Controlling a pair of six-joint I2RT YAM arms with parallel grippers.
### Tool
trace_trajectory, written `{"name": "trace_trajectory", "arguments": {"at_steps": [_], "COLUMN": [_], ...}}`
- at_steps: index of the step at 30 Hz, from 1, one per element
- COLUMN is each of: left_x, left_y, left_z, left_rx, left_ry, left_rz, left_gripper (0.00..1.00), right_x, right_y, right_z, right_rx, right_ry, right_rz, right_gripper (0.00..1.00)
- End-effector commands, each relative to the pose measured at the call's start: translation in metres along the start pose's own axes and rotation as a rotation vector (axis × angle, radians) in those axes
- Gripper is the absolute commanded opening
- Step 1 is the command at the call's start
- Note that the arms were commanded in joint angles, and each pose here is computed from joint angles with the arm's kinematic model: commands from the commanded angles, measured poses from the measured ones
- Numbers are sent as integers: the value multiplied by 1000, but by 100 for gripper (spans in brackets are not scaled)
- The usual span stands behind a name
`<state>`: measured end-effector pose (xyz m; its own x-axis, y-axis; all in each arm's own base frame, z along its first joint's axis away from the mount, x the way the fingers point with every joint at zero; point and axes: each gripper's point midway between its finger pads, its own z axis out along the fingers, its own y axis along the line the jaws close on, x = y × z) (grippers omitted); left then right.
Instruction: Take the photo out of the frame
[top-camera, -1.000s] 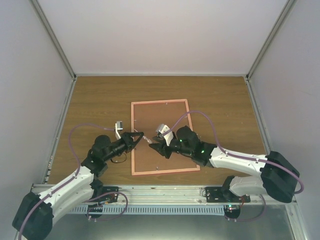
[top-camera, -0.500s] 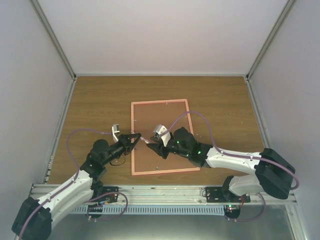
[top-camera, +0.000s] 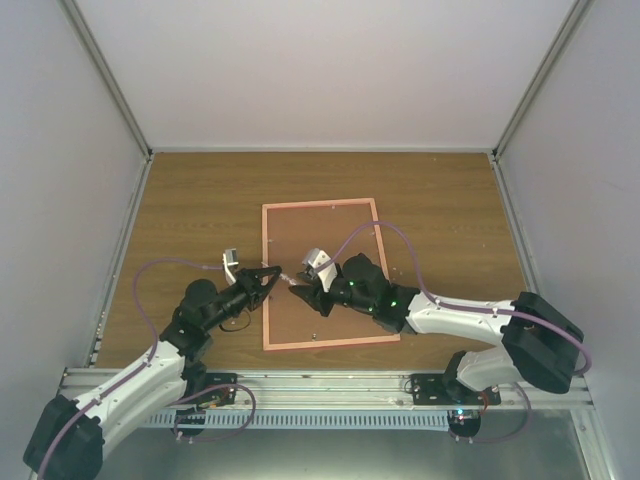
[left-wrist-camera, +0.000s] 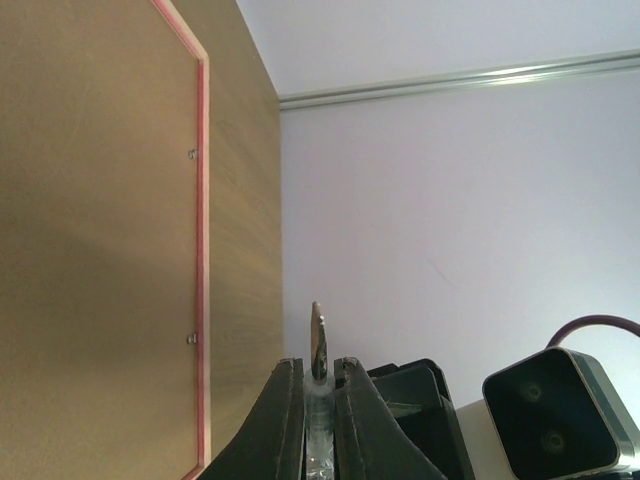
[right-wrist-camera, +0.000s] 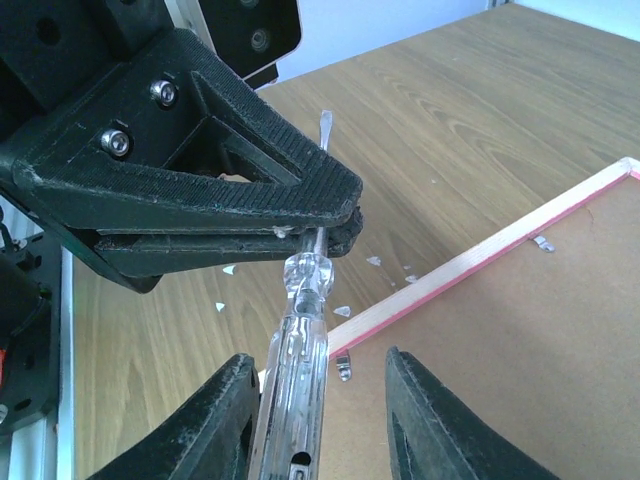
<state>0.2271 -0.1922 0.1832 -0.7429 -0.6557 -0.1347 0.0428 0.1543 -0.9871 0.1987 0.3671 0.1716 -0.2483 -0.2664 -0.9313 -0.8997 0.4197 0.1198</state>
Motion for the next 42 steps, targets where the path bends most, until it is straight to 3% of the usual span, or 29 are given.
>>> {"name": "trace_trajectory", "arguments": {"at_steps": [1,7,9,18,21,29,35,42], "left_x": [2,4,5,-16,-28,-46,-49,-37], "left_y": [-8,-3,1,13,23,75,98,125], "left_z": [-2,-2,-2,-13,-18,-19,-17,-6], "left_rx": [51,31,5,-243,-369,-575,-650,-665], "left_ry": [3,14,18,-31,-34,24,72,163], "left_rz": [3,8,27,290,361,366,382,355], "left_gripper": [0,1,11,39,43,60,64,59], "right_x": [-19,-16,-14,20,32,55,75,92], "right_y": [2,0,-2,-15,-18,-25,-23,-12], "right_z": [1,2,0,-1,2,9,15,19], "right_rx": [5,15,27,82,87,82,49,-26], "right_ry": [-58,-50,-41,122,179,282,374,446], "right_rz": [-9,-7,-11,-41,-44,-35,-55,-52], "right_gripper": [33,8,1,1,1,1,1,1]}}
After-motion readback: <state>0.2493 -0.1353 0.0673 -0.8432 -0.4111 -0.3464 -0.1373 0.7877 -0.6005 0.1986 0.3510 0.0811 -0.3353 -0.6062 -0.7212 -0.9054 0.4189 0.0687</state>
